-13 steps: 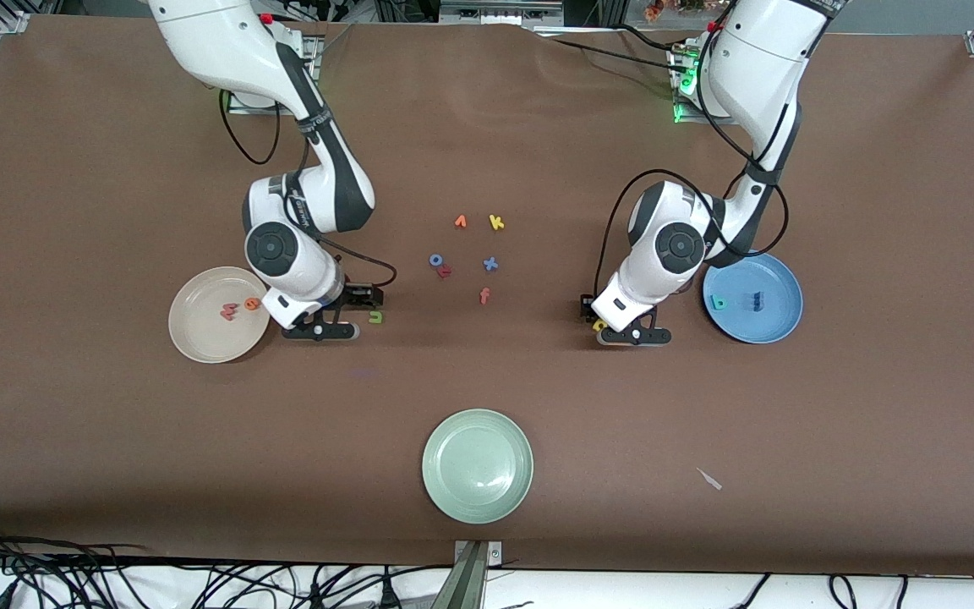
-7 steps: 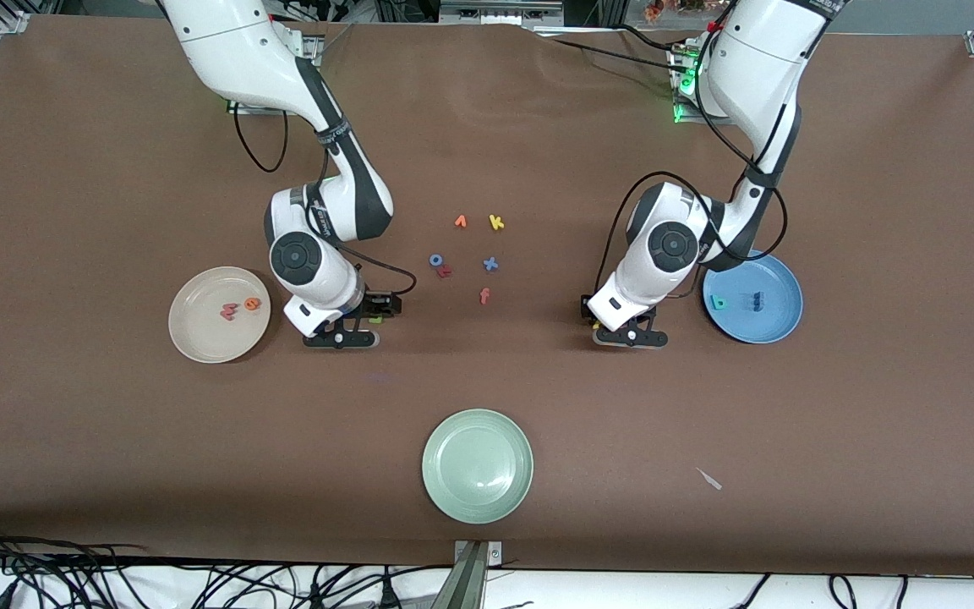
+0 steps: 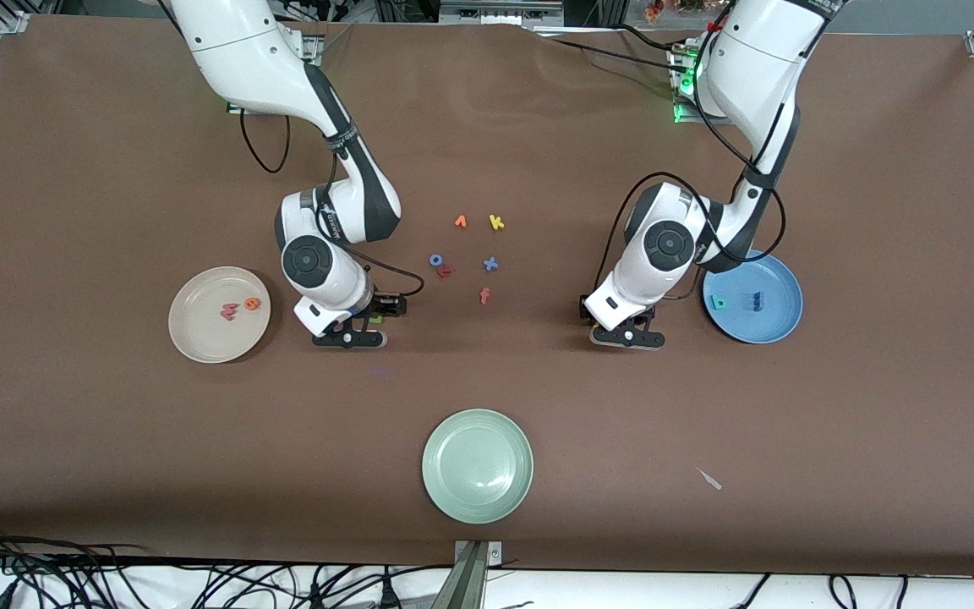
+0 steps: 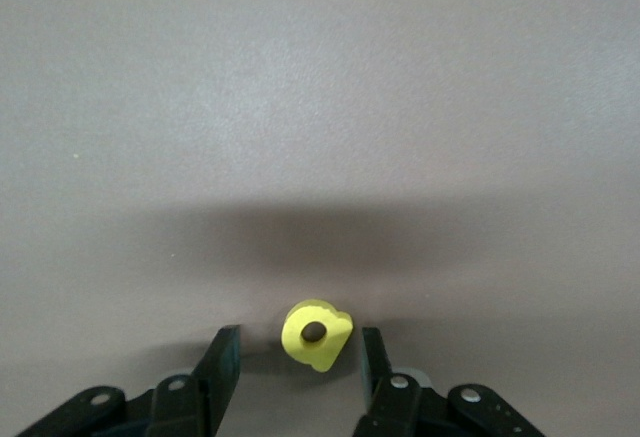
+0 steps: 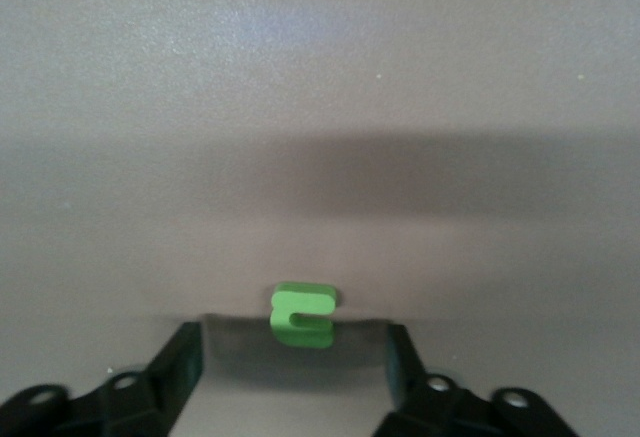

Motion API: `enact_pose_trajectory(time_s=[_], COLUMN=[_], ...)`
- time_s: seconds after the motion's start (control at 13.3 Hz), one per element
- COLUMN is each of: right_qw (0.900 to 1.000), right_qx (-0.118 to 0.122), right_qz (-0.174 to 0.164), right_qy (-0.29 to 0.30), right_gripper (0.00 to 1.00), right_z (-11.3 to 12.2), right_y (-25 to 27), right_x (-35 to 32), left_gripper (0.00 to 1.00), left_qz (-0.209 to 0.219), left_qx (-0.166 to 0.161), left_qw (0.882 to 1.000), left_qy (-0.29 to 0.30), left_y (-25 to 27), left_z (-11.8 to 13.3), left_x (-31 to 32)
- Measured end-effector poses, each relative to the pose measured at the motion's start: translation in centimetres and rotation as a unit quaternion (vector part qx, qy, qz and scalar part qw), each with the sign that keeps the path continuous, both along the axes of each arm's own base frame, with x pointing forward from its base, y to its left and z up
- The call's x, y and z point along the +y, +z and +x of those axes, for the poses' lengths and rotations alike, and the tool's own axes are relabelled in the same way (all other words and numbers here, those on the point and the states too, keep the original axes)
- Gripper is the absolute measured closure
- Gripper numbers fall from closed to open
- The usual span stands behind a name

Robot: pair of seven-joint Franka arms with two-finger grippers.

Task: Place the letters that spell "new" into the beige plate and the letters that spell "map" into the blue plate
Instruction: 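Grasp yellow a with the left gripper while the right gripper grasps green u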

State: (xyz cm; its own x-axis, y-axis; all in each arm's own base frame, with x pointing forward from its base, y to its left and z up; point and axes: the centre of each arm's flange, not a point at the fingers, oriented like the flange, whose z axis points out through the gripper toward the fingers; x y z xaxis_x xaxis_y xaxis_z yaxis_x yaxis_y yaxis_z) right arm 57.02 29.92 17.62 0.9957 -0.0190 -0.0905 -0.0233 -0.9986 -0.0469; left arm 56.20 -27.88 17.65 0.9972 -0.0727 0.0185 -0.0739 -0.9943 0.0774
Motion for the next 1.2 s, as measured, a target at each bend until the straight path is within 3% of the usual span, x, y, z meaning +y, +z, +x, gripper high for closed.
enact_pose_trajectory(time_s=[0.15, 0.23, 0.3, 0.38, 0.6, 0.83, 0.98, 1.2], right_qw=[1.000, 1.000, 1.000, 1.000, 1.000, 0.999, 0.999, 0.999], right_qx=[0.000, 0.000, 0.000, 0.000, 0.000, 0.000, 0.000, 0.000], right_qz=[0.000, 0.000, -0.001, -0.001, -0.002, -0.003, -0.003, -0.003], right_qy=[-0.008, -0.010, -0.010, -0.012, -0.022, -0.037, -0.040, -0.045], right_gripper=[0.49, 0.57, 0.57, 0.66, 0.74, 0.74, 0.74, 0.74], right_z=[0.05, 0.11, 0.10, 0.16, 0.22, 0.24, 0.25, 0.27], right_y=[0.08, 0.14, 0.12, 0.17, 0.22, 0.24, 0.24, 0.25], right_x=[-0.02, -0.11, -0.10, -0.20, -0.30, -0.29, -0.30, -0.31], left_gripper=[0.48, 0.56, 0.58, 0.58, 0.57, 0.60, 0.70, 0.72], left_qz=[0.000, 0.000, 0.000, 0.000, 0.001, 0.001, 0.001, 0.001], left_qx=[-0.001, -0.001, -0.001, 0.000, 0.002, 0.001, 0.000, 0.000], left_qw=[1.000, 1.000, 1.000, 1.000, 1.000, 1.000, 1.000, 1.000], left_qy=[-0.001, -0.002, -0.002, -0.002, -0.004, -0.005, -0.004, -0.004], left_y=[0.08, 0.07, 0.04, 0.00, -0.31, -0.35, -0.31, -0.29], left_z=[0.00, -0.02, -0.05, -0.07, -0.21, -0.20, -0.10, -0.08], left_x=[-0.18, -0.23, -0.27, -0.29, -0.43, -0.55, -0.47, -0.50])
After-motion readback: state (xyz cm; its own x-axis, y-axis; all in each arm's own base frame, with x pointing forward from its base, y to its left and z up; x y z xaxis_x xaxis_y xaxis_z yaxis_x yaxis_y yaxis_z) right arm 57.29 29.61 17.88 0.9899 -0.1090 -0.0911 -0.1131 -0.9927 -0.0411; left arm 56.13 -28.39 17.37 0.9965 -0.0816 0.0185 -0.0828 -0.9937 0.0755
